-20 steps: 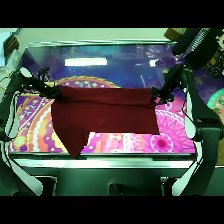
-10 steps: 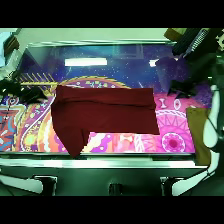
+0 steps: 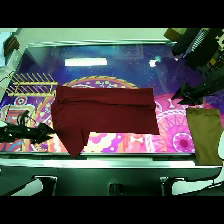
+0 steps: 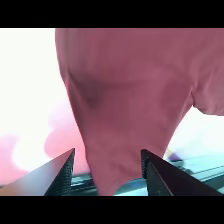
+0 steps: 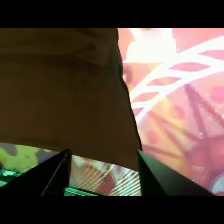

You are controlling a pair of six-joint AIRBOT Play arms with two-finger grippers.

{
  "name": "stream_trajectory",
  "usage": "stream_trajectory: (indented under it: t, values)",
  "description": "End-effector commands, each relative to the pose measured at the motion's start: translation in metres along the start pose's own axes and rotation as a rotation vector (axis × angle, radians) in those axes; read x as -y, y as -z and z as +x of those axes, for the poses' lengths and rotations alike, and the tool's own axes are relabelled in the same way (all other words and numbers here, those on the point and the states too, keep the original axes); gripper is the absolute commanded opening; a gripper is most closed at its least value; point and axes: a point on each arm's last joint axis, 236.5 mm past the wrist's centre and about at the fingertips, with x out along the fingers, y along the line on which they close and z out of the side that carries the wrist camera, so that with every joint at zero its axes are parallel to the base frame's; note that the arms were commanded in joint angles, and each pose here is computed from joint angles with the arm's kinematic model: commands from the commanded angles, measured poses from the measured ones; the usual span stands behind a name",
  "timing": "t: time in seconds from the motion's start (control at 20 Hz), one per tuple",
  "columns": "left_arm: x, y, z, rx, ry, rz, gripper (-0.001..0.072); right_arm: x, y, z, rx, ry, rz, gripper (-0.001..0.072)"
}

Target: Fold the clothes and pants, and hang the long-sleeved shirts on hangers.

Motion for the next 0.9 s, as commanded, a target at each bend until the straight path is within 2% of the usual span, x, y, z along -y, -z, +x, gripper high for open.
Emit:
stream_trajectory:
  t: [0.0,0.25,0.6,0.85]
  values:
    - [-0.003,0.026,0.024,-0.019,0.056,-0.025,0.0482,-0.007,0.005,-0.003,-0.001,-0.031,-0.013,0.0474]
    - [0.003,0.023,0.041,-0.008,0.004,0.045,0.0482,-0.012,0.002,-0.012,0.041,-0.025,-0.037,0.0473]
    - [-0.005,0.017,0.056,0.000,-0.050,0.026,0.0481,-0.015,-0.003,-0.020,0.087,-0.018,-0.067,0.0473]
    - [0.010,0.025,0.038,-0.034,-0.007,0.101,0.0481,-0.015,-0.006,-0.020,0.096,-0.017,-0.071,0.0474]
